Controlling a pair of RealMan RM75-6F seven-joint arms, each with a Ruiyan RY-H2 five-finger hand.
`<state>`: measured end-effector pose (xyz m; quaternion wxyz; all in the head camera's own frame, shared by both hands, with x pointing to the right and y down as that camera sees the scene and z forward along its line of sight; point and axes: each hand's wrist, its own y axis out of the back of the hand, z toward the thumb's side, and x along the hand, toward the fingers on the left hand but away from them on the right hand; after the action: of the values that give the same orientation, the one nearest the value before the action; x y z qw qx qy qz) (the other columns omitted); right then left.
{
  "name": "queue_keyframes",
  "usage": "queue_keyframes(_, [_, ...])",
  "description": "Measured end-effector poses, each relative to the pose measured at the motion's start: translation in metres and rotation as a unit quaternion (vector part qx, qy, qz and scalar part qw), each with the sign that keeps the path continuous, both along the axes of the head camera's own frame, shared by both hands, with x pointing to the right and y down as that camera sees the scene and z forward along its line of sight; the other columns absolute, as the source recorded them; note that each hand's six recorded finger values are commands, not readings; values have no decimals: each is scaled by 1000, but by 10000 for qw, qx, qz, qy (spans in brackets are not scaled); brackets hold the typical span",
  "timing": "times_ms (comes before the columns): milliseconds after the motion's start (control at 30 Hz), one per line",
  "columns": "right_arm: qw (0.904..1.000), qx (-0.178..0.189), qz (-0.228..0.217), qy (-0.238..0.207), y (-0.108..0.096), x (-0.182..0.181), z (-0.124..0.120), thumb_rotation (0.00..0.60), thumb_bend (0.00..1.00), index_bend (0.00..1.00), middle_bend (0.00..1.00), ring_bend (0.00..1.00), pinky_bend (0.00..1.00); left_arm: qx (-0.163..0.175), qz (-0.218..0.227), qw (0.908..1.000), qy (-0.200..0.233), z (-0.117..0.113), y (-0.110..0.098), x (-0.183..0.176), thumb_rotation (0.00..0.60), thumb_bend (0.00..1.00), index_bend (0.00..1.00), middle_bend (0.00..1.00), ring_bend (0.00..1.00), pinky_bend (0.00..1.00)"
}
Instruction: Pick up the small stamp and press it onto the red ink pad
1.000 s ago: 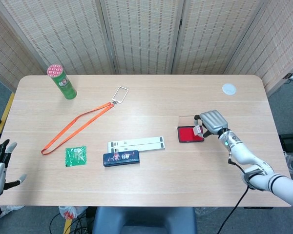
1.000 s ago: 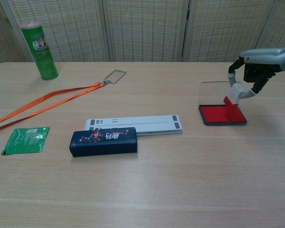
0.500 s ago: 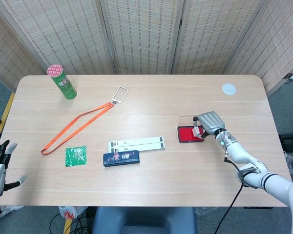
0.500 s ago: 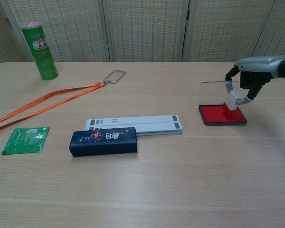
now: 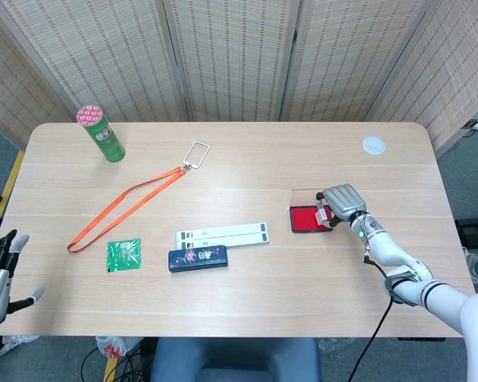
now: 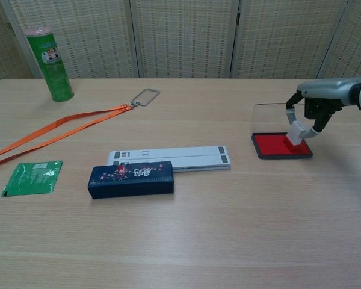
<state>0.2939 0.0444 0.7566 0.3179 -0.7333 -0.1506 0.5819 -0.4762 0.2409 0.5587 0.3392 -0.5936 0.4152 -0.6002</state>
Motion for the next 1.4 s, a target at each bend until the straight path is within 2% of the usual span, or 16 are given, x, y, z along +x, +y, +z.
queue_keyframes(533, [10000, -25, -27, 44, 1, 2, 6, 600, 339, 937, 1000, 905, 866, 42, 12, 10000, 33, -2, 0, 1, 600, 200, 52, 19, 53, 262])
queue_keyframes(667, [9999, 63, 5, -92, -1, 1, -4, 600, 339, 937, 1000, 905, 866, 76, 9, 10000, 36, -4, 1, 1, 600, 200, 52, 19, 53, 263])
queue_keyframes(833, [9991, 225, -46, -356, -2, -2, -29, 600, 339, 937, 1000, 906, 866, 71, 27, 10000, 14, -3, 1, 2, 600, 200, 52, 19, 53, 262])
queue_keyframes(967, [9982, 271, -158, -518, 5, -8, -49, 600, 313, 930, 998, 887, 863, 50, 43, 10000, -9, -1, 1, 4, 600, 200, 52, 19, 53, 262])
queue_keyframes(1100, [9978, 198, -311, -550, 17, -12, -61, 600, 270, 824, 908, 773, 788, 37, 35, 10000, -28, 0, 1, 4, 600, 200, 52, 19, 53, 262])
queue_keyframes(1400, [9971, -92, -679, -329, 42, -19, -47, 600, 263, 819, 891, 754, 770, 64, 17, 10000, 10, -2, 1, 3, 600, 199, 52, 19, 53, 262])
